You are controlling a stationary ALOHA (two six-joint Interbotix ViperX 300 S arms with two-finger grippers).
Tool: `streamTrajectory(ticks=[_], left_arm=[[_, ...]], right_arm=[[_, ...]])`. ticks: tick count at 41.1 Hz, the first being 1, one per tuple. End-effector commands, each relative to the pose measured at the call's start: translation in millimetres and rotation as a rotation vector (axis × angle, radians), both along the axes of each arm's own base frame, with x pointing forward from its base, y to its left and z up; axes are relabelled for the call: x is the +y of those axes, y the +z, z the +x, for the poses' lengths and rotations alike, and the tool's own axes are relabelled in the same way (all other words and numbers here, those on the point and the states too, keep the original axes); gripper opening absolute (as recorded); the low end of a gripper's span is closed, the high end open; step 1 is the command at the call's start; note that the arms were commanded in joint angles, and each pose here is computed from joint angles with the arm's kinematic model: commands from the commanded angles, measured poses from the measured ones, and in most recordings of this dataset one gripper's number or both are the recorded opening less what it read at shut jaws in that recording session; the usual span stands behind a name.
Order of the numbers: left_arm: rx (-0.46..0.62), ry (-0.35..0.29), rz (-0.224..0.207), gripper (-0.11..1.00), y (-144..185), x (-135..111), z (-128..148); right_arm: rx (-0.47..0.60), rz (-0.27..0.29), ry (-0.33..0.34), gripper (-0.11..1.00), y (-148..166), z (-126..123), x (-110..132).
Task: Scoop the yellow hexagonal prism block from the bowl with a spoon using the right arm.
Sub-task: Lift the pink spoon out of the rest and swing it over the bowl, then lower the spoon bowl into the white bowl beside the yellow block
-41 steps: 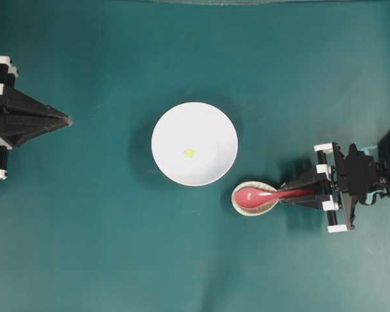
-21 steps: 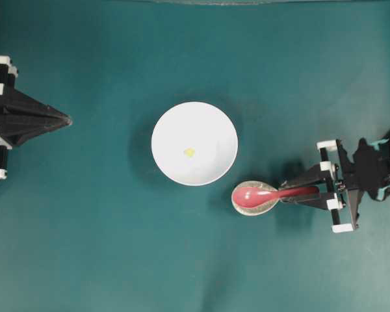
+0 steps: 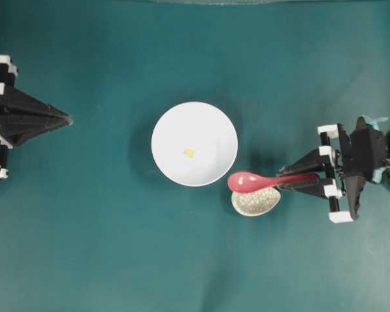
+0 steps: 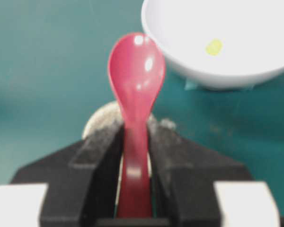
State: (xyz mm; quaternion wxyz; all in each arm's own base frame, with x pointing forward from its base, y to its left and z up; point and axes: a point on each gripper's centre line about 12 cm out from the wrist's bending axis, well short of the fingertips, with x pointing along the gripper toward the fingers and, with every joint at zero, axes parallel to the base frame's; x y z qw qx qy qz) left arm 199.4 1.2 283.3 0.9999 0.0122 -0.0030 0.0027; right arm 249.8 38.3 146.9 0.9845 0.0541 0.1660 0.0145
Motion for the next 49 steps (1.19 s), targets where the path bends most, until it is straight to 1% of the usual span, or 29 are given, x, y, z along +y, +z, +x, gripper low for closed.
streamTrajectory(ticks=[1,10,18,27,32,41,49], left_arm=[[-0.025,0.002,0.002,0.04,10,1,3],[-0.025,0.002,0.002,0.04,10,1,3],[-0.023,0.002,0.002,0.04,10,1,3],[-0.023,0.002,0.002,0.04,10,1,3],[-0.025,0.002,0.002,0.04,10,1,3],[-0.029,0.002,0.002,0.04,11,1,3],[-0.029,0.002,0.002,0.04,11,1,3]], right_arm=[[0.008,0.008,-0.007,0.24,19,10,-4],[0.082,-0.004,-0.018,0.24,50,24,-18],[0.153,-0.009,-0.036,0.24,70,36,-33],[0.258,0.014,-0.060,0.24,90,49,-50],[0.324,0.018,-0.055,0.24,101,57,-57],[0.437,-0.012,-0.029,0.24,108,73,-63],[0.543,-0.002,-0.016,0.24,100,91,-68]])
